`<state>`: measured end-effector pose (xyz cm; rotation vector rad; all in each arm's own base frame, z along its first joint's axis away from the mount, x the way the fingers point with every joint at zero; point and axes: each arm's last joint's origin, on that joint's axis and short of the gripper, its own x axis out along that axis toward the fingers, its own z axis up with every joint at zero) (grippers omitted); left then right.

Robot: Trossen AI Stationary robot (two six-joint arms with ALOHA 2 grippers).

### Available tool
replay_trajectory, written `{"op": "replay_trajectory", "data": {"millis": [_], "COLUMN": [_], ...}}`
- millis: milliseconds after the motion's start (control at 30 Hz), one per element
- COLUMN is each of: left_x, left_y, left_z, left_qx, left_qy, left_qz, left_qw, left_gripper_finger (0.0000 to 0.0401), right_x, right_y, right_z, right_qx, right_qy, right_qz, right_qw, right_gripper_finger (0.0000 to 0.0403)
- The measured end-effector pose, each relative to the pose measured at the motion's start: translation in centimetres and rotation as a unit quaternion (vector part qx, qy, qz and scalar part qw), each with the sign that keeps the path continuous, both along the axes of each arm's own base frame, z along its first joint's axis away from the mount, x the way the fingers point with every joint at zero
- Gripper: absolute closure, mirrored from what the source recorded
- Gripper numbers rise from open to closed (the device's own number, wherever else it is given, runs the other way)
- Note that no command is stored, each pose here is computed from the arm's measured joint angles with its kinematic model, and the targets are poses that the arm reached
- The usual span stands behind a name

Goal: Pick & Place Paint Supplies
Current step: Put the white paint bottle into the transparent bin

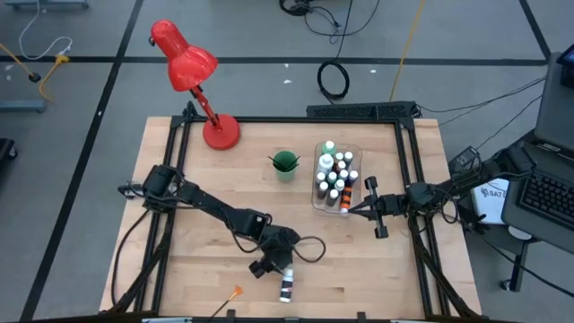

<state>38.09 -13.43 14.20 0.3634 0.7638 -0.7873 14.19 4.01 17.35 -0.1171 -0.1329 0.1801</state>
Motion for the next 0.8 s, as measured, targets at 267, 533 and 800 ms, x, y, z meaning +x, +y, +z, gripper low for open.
{"op": "replay_trajectory", "data": {"millis": [267,533,800], "left_x": [-0.6,-0.6,-1.9], "left_y": [-1.1,-1.0,0.0], "left_z": [1.4,1.3,0.2], "left_qx": [0.058,0.075,0.114], "left_qy": [-0.049,-0.035,0.041], "left_qz": [-0.011,0.042,0.082], "left_qw": [0.997,0.996,0.989], "left_gripper_finger": [0.0171,0.0184,0.0257], "right_x": [0.0,0.1,3.1], "right_y": [0.0,0.2,6.7], "right_z": [0.0,-0.4,2.0], "right_qx": [0.001,0.033,-0.042], "right_qy": [-0.001,0.029,0.192], "right_qz": [0.000,0.011,0.004], "right_qw": [1.000,0.999,0.981], "right_gripper_finger": [0.0399,0.0399,0.0402]}}
